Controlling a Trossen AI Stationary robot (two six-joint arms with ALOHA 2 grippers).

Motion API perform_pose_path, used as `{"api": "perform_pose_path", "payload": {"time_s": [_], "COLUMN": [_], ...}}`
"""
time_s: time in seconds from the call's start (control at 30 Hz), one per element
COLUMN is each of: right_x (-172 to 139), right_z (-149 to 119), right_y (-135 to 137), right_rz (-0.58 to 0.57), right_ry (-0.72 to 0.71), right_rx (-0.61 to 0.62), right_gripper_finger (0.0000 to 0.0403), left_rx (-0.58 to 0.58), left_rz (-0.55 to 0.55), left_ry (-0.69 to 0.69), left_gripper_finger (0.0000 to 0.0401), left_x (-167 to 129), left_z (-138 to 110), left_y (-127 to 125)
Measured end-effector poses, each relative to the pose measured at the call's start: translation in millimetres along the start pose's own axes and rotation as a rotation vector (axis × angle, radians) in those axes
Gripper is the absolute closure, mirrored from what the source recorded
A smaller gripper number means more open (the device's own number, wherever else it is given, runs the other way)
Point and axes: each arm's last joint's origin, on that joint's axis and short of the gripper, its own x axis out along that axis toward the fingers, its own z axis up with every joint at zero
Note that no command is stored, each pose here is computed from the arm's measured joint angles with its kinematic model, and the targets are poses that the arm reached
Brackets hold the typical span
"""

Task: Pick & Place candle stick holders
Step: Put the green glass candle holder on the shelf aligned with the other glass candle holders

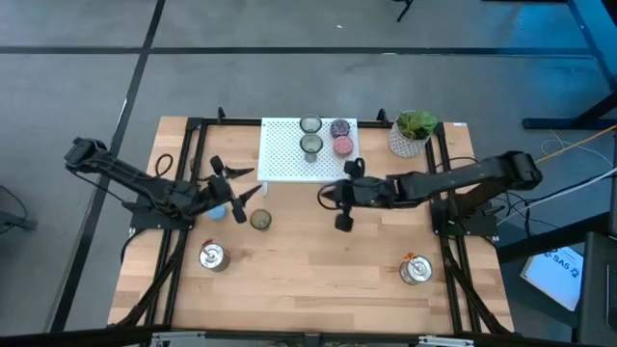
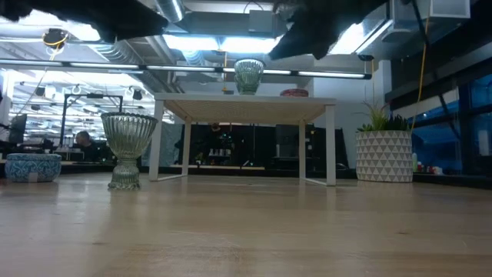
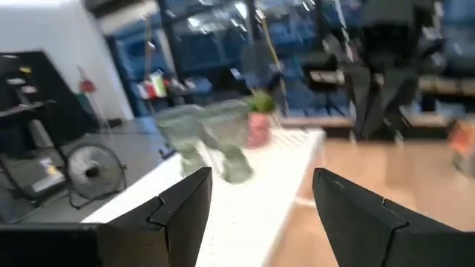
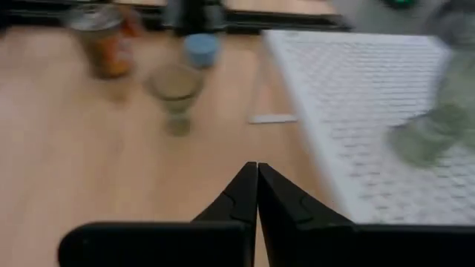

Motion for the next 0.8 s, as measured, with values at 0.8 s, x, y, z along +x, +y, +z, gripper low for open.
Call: {"api": "perform_pose_path", "payload": {"time_s": [0.8], "right_x": [-21], "right_z": [-75], "right_y": [70], "right_rz": [0.338], "right_ry": [0.022], "right_rx": [-0.048], "right_gripper_finger": [0.0390], "left_rx": [0.244], "left_rz": [-0.453], "left_ry": [0.722], "left_gripper_finger": [0.0171], "left_x": [15], "left_z": [-14], "left_y": [-90]}}
